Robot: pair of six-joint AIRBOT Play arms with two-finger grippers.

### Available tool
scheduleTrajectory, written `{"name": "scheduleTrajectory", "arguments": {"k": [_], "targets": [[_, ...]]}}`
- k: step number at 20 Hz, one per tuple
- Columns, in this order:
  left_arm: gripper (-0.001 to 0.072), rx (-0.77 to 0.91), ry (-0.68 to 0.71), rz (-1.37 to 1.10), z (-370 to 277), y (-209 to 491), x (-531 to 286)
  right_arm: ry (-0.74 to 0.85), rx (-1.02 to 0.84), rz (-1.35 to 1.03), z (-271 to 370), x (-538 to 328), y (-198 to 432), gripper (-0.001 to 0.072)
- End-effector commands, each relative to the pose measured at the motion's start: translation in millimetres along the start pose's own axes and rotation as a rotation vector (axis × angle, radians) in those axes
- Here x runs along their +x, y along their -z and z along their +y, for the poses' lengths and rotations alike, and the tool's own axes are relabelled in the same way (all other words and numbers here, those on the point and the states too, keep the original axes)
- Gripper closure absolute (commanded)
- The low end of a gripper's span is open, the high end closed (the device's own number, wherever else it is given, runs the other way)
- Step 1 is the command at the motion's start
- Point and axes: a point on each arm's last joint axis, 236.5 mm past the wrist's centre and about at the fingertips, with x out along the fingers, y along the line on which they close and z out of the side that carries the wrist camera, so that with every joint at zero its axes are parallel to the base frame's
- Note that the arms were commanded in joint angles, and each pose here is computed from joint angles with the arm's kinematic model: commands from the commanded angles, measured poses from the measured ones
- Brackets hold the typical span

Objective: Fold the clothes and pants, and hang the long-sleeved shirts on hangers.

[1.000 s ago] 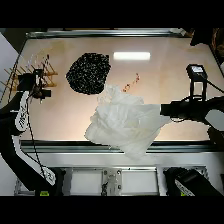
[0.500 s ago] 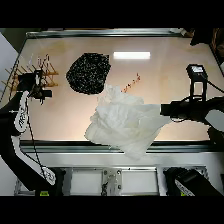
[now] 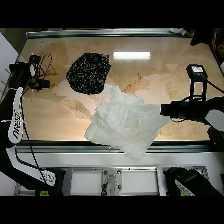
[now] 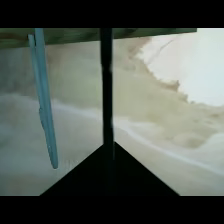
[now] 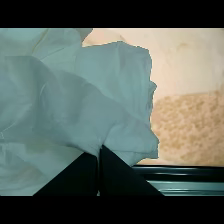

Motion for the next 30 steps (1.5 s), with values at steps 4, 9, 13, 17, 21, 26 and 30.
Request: {"name": "scheduleTrajectory", "arguments": {"k": [4,9,13,17,21,26,30], "targets": [[0.0698,0.010,-0.004,-0.064,1,-13,-32,0.000,-0.001,0.000,0,0,0,0.0703],[0.0698,0.002,-0.009,-0.102,6,-19,-46,0.000,0.000,0.001,0,0,0,0.0703],[0.0698,0.007,-0.005,-0.111,2,-22,-50,0.000,-0.001,0.000,0,0,0,0.0704],[0.0698,0.036,0.003,-0.158,-10,-31,-73,0.000,0.000,0.000,0,0,0,0.0703],[0.0698,0.033,0.067,-0.162,-25,-28,-90,0.000,0.000,0.001,0,0,0,0.0703],[0.0699,0.024,0.102,-0.200,-38,-14,-84,0.000,0.000,0.000,0,0,0,0.0703],[0.0698,0.023,0.106,-0.252,-40,4,-89,0.000,0.000,0.000,0,0,0,0.0703]]}}
